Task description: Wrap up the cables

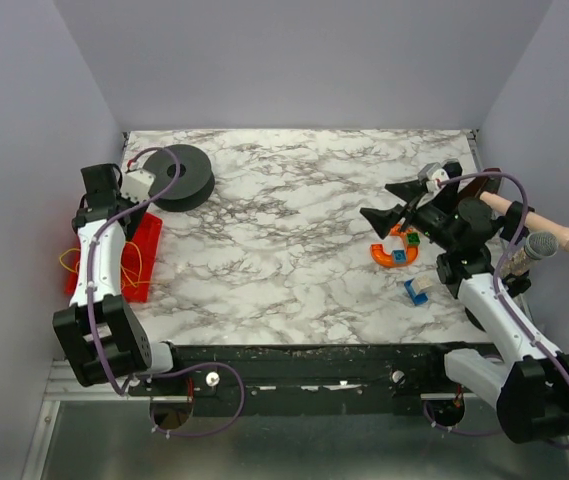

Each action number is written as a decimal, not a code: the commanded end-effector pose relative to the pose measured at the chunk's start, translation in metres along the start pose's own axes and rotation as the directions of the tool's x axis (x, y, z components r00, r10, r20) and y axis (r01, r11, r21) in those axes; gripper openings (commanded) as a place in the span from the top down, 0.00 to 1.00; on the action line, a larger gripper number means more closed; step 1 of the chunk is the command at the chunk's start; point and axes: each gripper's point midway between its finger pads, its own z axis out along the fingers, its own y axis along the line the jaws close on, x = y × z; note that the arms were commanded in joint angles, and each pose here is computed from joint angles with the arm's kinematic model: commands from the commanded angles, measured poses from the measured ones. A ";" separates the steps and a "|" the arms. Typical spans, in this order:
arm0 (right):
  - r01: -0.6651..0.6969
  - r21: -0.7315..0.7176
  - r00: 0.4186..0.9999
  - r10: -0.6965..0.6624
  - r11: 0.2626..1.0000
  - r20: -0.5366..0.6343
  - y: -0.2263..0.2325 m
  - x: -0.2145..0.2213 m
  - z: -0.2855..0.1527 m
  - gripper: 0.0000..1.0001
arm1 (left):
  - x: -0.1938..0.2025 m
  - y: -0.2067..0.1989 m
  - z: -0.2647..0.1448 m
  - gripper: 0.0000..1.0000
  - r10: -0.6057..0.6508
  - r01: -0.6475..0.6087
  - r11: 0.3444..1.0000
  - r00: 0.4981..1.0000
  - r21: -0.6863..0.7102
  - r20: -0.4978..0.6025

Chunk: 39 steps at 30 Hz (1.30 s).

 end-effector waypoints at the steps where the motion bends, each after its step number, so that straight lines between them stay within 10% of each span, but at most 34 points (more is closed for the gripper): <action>1: 0.026 -0.055 0.999 -0.028 0.998 -0.037 0.011 -0.001 0.006 0.00 | 0.020 -0.010 0.017 0.46 0.167 -0.160 0.975 0.985 0.151 -0.039; 5: 0.054 -0.063 0.997 -0.058 0.997 -0.050 0.017 0.001 0.006 0.00 | 0.023 -0.007 0.028 0.60 0.145 -0.109 0.951 0.984 0.289 -0.105; 27: 0.090 -0.059 0.993 -0.094 0.994 -0.069 0.021 0.010 0.010 0.00 | 0.049 -0.020 0.040 0.58 0.224 -0.118 0.875 0.959 0.469 -0.176; 39: 0.091 -0.050 0.993 -0.095 0.995 -0.069 0.020 0.010 0.010 0.00 | 0.039 -0.015 0.034 1.00 0.175 -0.070 0.873 0.969 0.482 -0.176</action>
